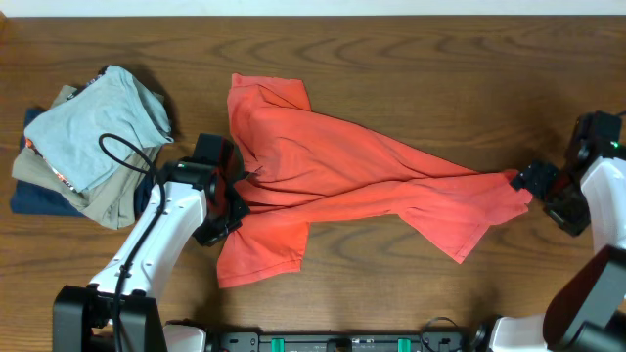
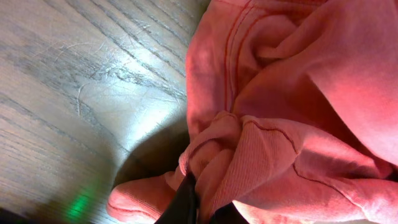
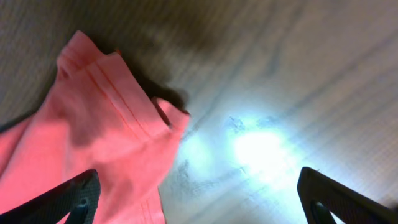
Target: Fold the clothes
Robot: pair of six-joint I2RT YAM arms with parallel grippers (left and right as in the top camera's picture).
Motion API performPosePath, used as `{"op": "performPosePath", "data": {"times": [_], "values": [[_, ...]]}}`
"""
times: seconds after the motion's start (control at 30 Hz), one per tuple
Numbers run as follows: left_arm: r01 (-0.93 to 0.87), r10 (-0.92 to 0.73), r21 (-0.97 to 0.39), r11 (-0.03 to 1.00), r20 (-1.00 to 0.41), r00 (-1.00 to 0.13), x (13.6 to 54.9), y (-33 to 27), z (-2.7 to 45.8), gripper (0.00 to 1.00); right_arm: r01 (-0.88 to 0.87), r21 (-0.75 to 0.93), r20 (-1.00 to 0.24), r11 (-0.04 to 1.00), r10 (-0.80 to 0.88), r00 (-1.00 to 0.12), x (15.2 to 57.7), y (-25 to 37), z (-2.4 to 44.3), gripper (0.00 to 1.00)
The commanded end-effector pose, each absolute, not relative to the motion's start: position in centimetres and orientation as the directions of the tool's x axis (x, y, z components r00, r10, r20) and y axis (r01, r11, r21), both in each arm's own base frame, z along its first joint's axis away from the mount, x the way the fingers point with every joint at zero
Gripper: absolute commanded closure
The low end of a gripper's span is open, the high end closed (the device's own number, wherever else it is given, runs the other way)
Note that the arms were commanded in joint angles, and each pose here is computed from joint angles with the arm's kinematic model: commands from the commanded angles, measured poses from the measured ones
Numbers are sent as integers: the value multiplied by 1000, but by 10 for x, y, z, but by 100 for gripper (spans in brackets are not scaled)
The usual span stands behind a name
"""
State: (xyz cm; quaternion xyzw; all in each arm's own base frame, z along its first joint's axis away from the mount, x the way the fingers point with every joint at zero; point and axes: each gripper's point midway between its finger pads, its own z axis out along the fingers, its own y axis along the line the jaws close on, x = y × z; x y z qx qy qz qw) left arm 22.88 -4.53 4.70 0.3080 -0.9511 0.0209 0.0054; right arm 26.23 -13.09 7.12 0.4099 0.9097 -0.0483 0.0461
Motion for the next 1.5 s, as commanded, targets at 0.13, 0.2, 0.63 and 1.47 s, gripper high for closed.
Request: {"op": "performPosePath", "data": {"times": [0.13,0.2,0.63,1.47], "values": [[-575,-575,-18,818,13,-818,228,-42,46,94,744,-80,-84,664,739,-668,243,-127,56,6],[-575,-575,-18,818,13,-818,228,-42,46,94,743,-75,-78,665,739,-669,238,-124,42,9],[-575,-575,-19,818,13,-818,228,-42,46,94,702,179,-213,689,724,-656,273,-104,-7,38],[-423,-427,-72,903,-63,-902,246,-45,70,94,677,115,-132,727,687,-715,259,-112,102,99]]}}
